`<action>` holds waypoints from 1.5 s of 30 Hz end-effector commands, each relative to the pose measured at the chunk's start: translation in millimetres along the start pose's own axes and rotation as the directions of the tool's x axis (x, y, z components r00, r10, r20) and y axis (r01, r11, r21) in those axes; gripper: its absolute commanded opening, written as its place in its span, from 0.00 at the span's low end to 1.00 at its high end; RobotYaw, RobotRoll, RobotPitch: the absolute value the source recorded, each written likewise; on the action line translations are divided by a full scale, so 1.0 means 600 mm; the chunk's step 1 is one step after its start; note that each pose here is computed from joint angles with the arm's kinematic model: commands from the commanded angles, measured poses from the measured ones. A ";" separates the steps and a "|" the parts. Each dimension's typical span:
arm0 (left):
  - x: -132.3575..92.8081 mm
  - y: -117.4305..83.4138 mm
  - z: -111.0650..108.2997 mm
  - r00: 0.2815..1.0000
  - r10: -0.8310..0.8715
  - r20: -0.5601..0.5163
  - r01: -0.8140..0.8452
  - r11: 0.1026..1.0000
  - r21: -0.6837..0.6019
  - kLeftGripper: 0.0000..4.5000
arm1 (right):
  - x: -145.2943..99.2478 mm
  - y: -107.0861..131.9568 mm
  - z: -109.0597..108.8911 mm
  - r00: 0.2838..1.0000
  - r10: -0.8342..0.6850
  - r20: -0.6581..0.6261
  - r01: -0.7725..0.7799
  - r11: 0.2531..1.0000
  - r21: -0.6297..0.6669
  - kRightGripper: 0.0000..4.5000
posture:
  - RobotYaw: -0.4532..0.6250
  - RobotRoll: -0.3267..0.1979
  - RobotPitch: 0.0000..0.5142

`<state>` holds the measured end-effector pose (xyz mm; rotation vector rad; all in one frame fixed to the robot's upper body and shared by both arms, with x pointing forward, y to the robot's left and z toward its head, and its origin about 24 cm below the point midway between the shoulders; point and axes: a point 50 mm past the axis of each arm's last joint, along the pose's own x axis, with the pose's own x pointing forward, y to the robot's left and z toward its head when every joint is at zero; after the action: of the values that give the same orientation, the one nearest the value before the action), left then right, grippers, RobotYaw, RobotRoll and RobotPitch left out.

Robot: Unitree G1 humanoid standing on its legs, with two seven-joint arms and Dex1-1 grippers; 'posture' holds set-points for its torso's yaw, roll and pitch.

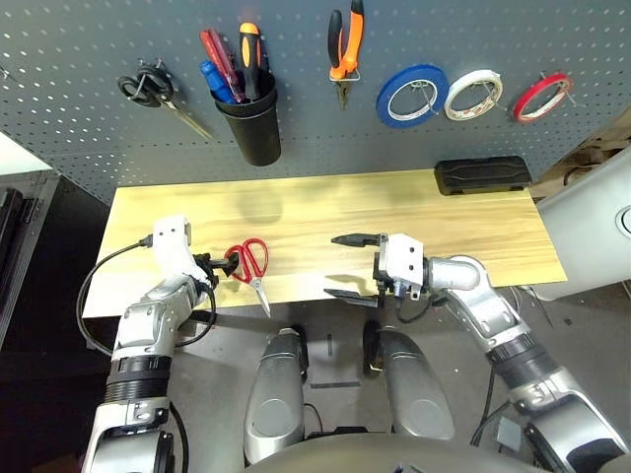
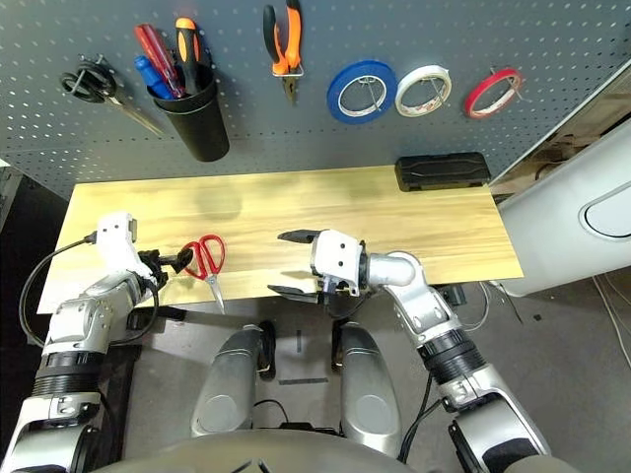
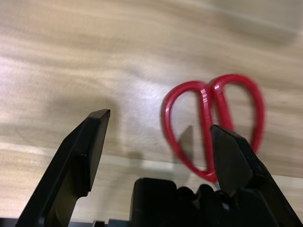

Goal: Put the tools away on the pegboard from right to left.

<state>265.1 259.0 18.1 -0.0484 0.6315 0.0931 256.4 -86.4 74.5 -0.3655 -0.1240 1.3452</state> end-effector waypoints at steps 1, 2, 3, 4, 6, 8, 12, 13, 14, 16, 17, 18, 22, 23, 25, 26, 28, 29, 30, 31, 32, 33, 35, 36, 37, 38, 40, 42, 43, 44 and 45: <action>0.003 0.007 -0.023 0.999 0.037 -0.029 -0.037 0.999 -0.002 0.99 | -0.003 0.009 0.001 1.000 0.015 -0.001 -0.015 1.000 0.024 1.00 | 0.37 0.62 0.65; 0.003 0.006 -0.025 0.999 0.037 -0.031 -0.037 0.999 -0.002 0.99 | -0.004 0.009 0.002 1.000 0.015 -0.001 -0.015 1.000 0.024 1.00 | 0.36 0.62 0.65; 0.005 0.006 -0.028 0.999 0.041 -0.033 -0.041 0.999 -0.001 0.99 | -0.004 0.009 0.004 1.000 0.016 0.000 -0.016 1.000 0.024 1.00 | 0.36 0.62 0.65; 0.007 0.006 -0.030 0.998 0.050 -0.035 -0.050 0.999 -0.002 0.99 | -0.004 0.008 0.005 1.000 0.016 0.001 -0.016 1.000 0.024 1.00 | 0.36 0.62 0.65; 0.010 0.006 -0.035 0.997 0.059 -0.040 -0.059 0.998 -0.001 0.99 | -0.004 0.005 0.009 1.000 0.015 0.005 -0.015 1.000 0.024 1.00 | 0.36 0.62 0.65; 0.013 0.004 -0.039 0.997 0.064 -0.046 -0.064 0.998 0.002 0.99 | -0.003 0.004 0.011 1.000 0.013 0.007 -0.014 1.000 0.024 1.00 | 0.36 0.62 0.65; 0.024 -0.003 -0.045 0.996 0.070 -0.054 -0.070 0.997 -0.012 0.85 | -0.004 -0.003 0.018 1.000 0.012 0.012 -0.013 1.000 0.017 1.00 | 0.35 0.62 0.64; 0.027 -0.005 -0.047 0.996 0.072 -0.056 -0.073 0.997 -0.014 0.78 | -0.004 -0.005 0.019 1.000 0.012 0.012 -0.012 1.000 0.016 1.00 | 0.35 0.62 0.64; 0.029 -0.007 -0.050 0.996 0.071 -0.057 -0.072 0.997 -0.017 0.69 | -0.005 -0.006 0.020 1.000 0.012 0.012 -0.013 1.000 0.014 1.00 | 0.35 0.62 0.64; 0.034 -0.009 -0.054 0.995 0.075 -0.061 -0.077 0.997 -0.022 0.51 | -0.006 -0.008 0.021 1.000 0.013 0.011 -0.013 1.000 0.010 1.00 | 0.34 0.62 0.62; 0.036 -0.010 -0.055 0.995 0.077 -0.061 -0.079 0.997 -0.024 0.44 | -0.006 -0.010 0.022 1.000 0.012 0.011 -0.012 1.000 0.007 1.00 | 0.34 0.62 0.62; 0.037 -0.010 -0.055 0.995 0.078 -0.060 -0.080 0.996 -0.026 0.34 | -0.007 -0.011 0.023 1.000 0.011 0.011 -0.011 1.000 0.003 1.00 | 0.34 0.62 0.62; 0.041 -0.014 -0.048 0.996 0.076 -0.037 -0.077 0.996 -0.041 0.01 | -0.012 -0.018 0.024 1.000 0.000 0.005 0.000 1.000 -0.010 1.00 | 0.34 0.62 0.60; 0.041 -0.014 -0.045 0.997 0.077 -0.029 -0.078 0.996 -0.045 0.01 | -0.014 -0.019 0.024 1.000 -0.005 0.004 0.005 1.000 -0.012 1.00 | 0.34 0.62 0.60; 0.041 -0.014 -0.038 0.997 0.074 -0.012 -0.075 0.996 -0.050 0.01 | -0.017 -0.022 0.023 1.000 -0.012 -0.001 0.012 1.000 -0.013 1.00 | 0.34 0.62 0.58; 0.041 -0.014 -0.033 0.997 0.071 -0.002 -0.071 0.996 -0.052 0.01 | -0.019 -0.024 0.022 1.000 -0.015 -0.003 0.015 1.000 -0.014 1.00 | 0.34 0.62 0.57; 0.037 -0.014 -0.016 0.998 0.061 0.035 -0.059 0.997 -0.054 0.01 | -0.023 -0.026 0.021 1.000 -0.021 -0.005 0.020 1.000 -0.017 1.00 | 0.35 0.62 0.55; 0.035 -0.013 -0.009 0.997 0.059 0.050 -0.056 0.997 -0.055 0.01 | -0.025 -0.028 0.020 1.000 -0.025 -0.006 0.025 1.000 -0.018 1.00 | 0.35 0.62 0.54; 0.034 -0.013 -0.004 0.997 0.056 0.062 -0.052 0.997 -0.056 0.01 | -0.026 -0.029 0.020 1.000 -0.028 -0.007 0.028 0.999 -0.018 1.00 | 0.35 0.62 0.53; 0.031 -0.013 0.004 0.995 0.052 0.080 -0.047 0.997 -0.055 0.01 | -0.028 -0.031 0.021 1.000 -0.029 0.001 0.029 0.999 -0.019 1.00 | 0.36 0.62 0.51; 0.025 -0.010 0.016 0.993 0.050 0.110 -0.045 0.998 -0.052 0.01 | -0.032 -0.033 0.023 0.999 -0.041 0.017 0.041 0.999 -0.008 1.00 | 0.36 0.62 0.50; 0.021 -0.009 0.024 0.990 0.049 0.129 -0.043 0.998 -0.050 0.01 | -0.035 -0.036 0.024 0.998 -0.049 0.028 0.049 0.999 0.000 1.00 | 0.37 0.62 0.49; 0.003 0.000 0.048 0.980 0.053 0.191 -0.045 0.998 -0.047 0.01 | -0.051 -0.042 0.030 0.996 -0.063 0.065 0.063 0.998 -0.002 1.00 | 0.38 0.62 0.45; -0.006 0.005 0.057 0.975 0.052 0.214 -0.044 0.998 -0.042 0.01 | -0.060 -0.045 0.031 0.995 -0.066 0.077 0.066 0.998 0.003 1.00 | 0.38 0.62 0.44; -0.014 0.009 0.063 0.972 0.051 0.229 -0.042 0.998 -0.044 0.01 | -0.067 -0.047 0.031 0.994 -0.069 0.087 0.069 0.998 0.009 1.00 | 0.38 0.62 0.43; -0.017 0.010 0.067 0.971 0.051 0.234 -0.041 0.998 -0.046 0.01 | -0.070 -0.049 0.031 0.993 -0.071 0.092 0.070 0.997 0.015 1.00 | 0.38 0.62 0.41; -0.028 0.017 0.084 0.959 0.038 0.280 -0.024 0.998 -0.051 0.01 | -0.084 -0.055 0.037 0.989 -0.080 0.128 0.079 0.997 0.015 1.00 | 0.37 0.62 0.37; -0.043 0.023 0.107 0.941 0.013 0.340 0.007 0.998 -0.057 0.01 | -0.098 -0.061 0.050 0.980 -0.090 0.178 0.089 0.996 0.012 1.00 | 0.37 0.62 0.35; -0.051 0.024 0.119 0.929 -0.014 0.370 0.034 0.998 -0.048 0.01 | -0.106 -0.066 0.058 0.973 -0.099 0.206 0.100 0.995 0.006 1.00 | 0.37 0.62 0.34; -0.059 0.025 0.129 0.920 -0.038 0.390 0.057 0.998 -0.037 0.01 | -0.112 -0.071 0.066 0.967 -0.106 0.231 0.109 0.994 0.000 1.00 | 0.37 0.62 0.33; -0.062 0.025 0.135 0.915 -0.055 0.400 0.072 0.997 -0.028 0.01 | -0.116 -0.074 0.071 0.963 -0.110 0.245 0.114 0.993 -0.004 1.00 | 0.37 0.62 0.32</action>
<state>283.3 277.9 99.2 -0.0736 0.2346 0.0869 271.5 -147.1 131.1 -0.2154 -0.3258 1.2739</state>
